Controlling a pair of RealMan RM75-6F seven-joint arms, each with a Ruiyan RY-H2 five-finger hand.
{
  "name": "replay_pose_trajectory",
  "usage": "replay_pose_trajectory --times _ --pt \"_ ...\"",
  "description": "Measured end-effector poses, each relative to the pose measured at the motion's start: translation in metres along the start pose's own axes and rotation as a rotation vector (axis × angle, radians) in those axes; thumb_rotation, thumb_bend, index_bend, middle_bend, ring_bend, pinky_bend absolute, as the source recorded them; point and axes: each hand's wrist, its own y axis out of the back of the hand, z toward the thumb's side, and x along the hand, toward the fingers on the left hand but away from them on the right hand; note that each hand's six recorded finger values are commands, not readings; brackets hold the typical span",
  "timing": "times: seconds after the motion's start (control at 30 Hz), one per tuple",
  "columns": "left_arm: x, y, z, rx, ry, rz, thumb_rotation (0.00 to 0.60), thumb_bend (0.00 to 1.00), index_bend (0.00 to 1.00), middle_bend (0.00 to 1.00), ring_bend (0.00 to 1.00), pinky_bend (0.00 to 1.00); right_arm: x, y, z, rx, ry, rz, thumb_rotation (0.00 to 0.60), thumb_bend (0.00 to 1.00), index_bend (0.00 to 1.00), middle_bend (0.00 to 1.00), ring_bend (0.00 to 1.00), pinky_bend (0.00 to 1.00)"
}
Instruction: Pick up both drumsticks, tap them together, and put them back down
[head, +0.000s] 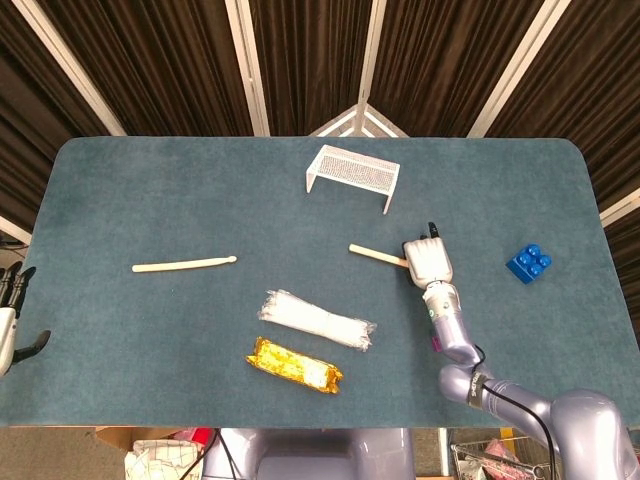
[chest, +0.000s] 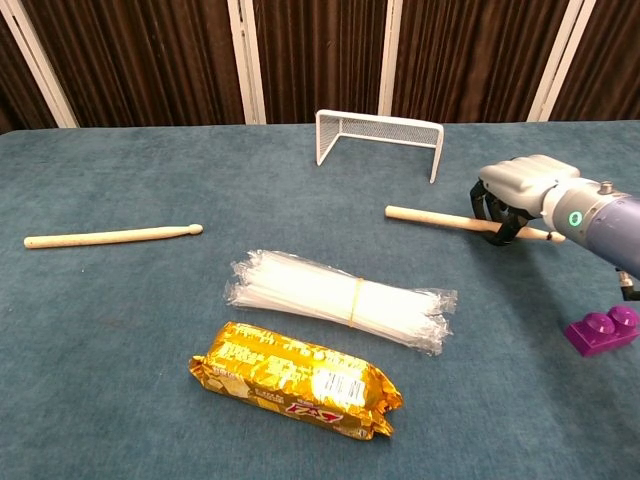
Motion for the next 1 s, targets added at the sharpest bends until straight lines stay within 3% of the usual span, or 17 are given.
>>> replay_pose_trajectory --times 0.53,1.0 --pt "0.0 0.0 0.0 -0.005 0.0 0.001 0.6 0.34 0.0 0.0 0.0 0.0 0.006 0.025 0.0 -0.043 0.027 -0.054 0.6 0.46 0.65 0.61 0.37 0.08" --pt "0.003 -0.003 0.003 -0.008 -0.034 -0.009 0.6 0.34 0.0 0.0 0.0 0.0 0.031 0.079 0.008 -0.251 0.182 -0.217 0.6 0.46 0.67 0.62 0.37 0.08"
